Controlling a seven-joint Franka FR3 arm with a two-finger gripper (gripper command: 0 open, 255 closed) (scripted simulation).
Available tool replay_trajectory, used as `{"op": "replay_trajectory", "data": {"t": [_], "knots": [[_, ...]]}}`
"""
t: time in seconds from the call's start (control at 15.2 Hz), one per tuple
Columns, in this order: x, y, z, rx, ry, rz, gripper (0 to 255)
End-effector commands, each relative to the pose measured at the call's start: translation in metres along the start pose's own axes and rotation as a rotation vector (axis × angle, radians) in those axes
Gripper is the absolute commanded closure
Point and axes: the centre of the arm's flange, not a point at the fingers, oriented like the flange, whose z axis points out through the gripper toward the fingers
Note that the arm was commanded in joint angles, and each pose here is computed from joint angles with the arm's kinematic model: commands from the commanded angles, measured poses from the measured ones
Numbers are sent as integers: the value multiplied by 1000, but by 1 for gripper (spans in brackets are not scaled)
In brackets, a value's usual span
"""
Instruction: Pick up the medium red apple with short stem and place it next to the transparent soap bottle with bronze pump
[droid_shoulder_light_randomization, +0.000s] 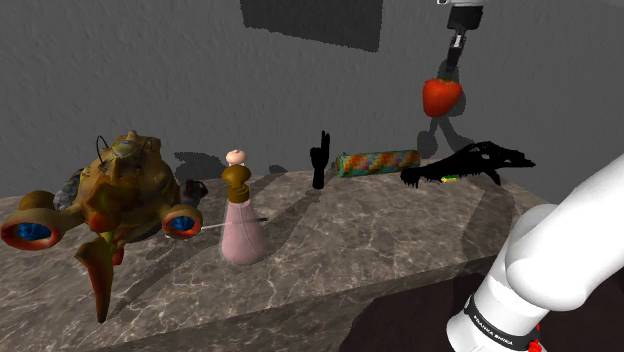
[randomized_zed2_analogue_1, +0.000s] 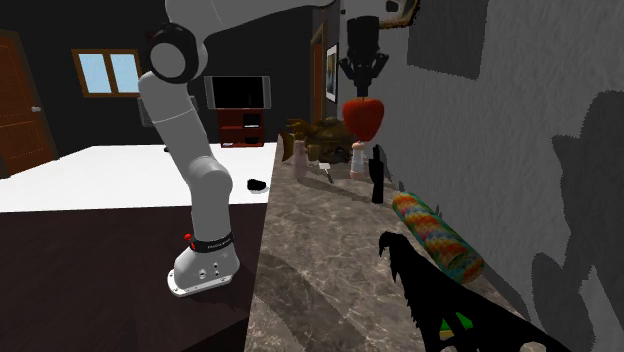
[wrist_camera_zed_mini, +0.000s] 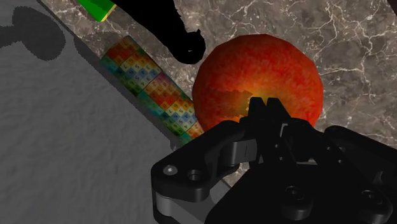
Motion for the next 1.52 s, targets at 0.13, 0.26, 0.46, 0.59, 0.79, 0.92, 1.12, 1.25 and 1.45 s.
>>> {"op": "replay_trajectory", "data": {"t": [0.13,0.26,0.46,0.59,0.79,0.92,1.12,1.25,1.45], "knots": [[-1,1,-21,0,0,0,255],[7,-9,-25,0,0,0,255],[30,-42,-28,0,0,0,255],[45,-63,-30,0,0,0,255],[68,-95,-33,0,0,0,255],[83,-116,-35,0,0,0,255],[107,-148,-39,0,0,0,255],[122,-170,-41,0,0,0,255],[145,-202,-44,0,0,0,255]]}}
